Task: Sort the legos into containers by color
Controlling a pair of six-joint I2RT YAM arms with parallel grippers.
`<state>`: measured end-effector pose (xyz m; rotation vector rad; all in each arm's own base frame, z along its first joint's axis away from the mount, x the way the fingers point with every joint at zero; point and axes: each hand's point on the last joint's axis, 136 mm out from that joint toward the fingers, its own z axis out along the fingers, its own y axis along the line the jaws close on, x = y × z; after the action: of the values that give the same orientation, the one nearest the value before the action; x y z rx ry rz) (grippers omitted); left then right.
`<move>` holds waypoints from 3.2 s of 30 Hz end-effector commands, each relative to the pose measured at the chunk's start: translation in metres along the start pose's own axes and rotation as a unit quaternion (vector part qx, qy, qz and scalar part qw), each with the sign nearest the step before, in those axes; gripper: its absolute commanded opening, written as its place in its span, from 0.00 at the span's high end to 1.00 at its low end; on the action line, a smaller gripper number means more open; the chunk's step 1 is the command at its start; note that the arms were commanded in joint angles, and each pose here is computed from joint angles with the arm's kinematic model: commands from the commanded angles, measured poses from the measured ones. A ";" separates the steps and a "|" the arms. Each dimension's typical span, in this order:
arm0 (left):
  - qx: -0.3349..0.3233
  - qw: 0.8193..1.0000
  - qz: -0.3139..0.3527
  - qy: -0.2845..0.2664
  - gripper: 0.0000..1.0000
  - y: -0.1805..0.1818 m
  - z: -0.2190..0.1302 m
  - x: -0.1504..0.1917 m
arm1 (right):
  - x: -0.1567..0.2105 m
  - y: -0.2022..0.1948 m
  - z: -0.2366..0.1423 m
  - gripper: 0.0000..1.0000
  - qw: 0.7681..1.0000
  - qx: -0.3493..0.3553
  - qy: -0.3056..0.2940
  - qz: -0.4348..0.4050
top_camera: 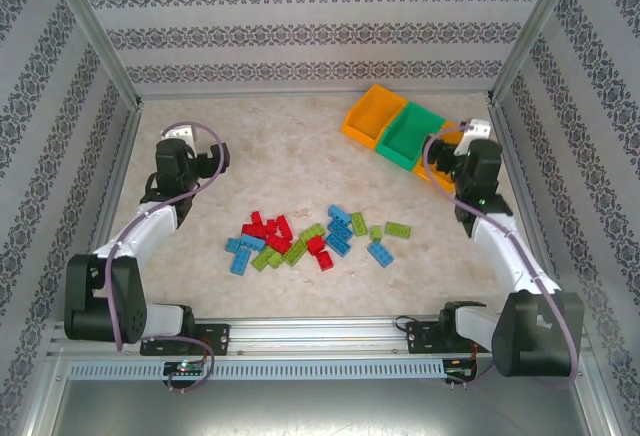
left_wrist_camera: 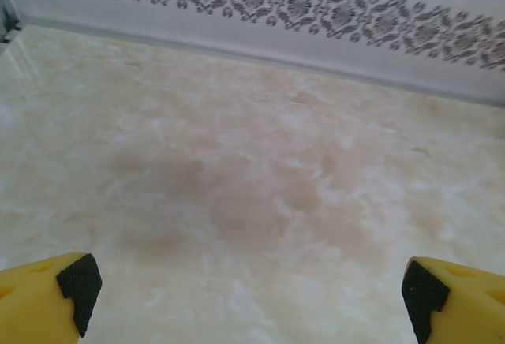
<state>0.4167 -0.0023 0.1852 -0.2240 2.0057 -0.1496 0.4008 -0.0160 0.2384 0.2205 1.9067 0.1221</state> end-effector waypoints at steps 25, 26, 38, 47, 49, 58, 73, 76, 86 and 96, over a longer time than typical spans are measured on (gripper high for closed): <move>0.196 0.967 0.026 0.158 0.00 -0.131 -0.018 0.056 | 0.128 -0.095 0.070 0.38 0.912 0.137 0.348 0.170; 0.195 0.968 0.026 0.158 0.00 -0.130 -0.018 0.057 | 0.130 -0.095 0.072 0.39 0.911 0.139 0.354 0.162; 0.165 0.974 0.031 0.155 0.00 -0.118 -0.021 0.058 | 0.147 -0.069 0.086 0.85 0.909 0.132 0.390 0.068; 0.141 0.978 0.024 0.154 0.00 -0.108 -0.026 0.060 | 0.151 -0.014 0.096 0.90 0.917 0.064 0.393 0.019; 0.140 0.978 0.023 0.152 0.00 -0.106 -0.027 0.060 | 0.152 0.000 0.098 0.91 0.919 0.039 0.392 0.002; 0.137 0.980 0.020 0.143 0.01 -0.101 -0.037 0.063 | 0.157 0.053 0.105 0.92 0.917 -0.045 0.390 -0.072; 0.118 0.982 0.019 0.145 0.01 -0.093 -0.041 0.066 | 0.155 0.066 0.098 0.60 0.918 -0.054 0.385 -0.083; 0.108 0.983 0.017 0.148 0.00 -0.090 -0.041 0.067 | 0.142 0.070 0.093 0.41 0.925 -0.053 0.369 -0.066; 0.112 0.981 0.005 0.158 0.00 -0.092 -0.039 0.072 | 0.133 0.066 0.033 0.29 0.930 -0.040 0.365 -0.025; 0.124 0.978 -0.002 0.168 0.00 -0.105 -0.030 0.071 | 0.216 0.113 -0.056 0.33 0.888 -0.063 0.454 -0.033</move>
<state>0.3667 -0.1119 0.1471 -0.0340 2.3064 -0.4292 0.3167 0.1363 0.0939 -0.0740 2.7447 0.3522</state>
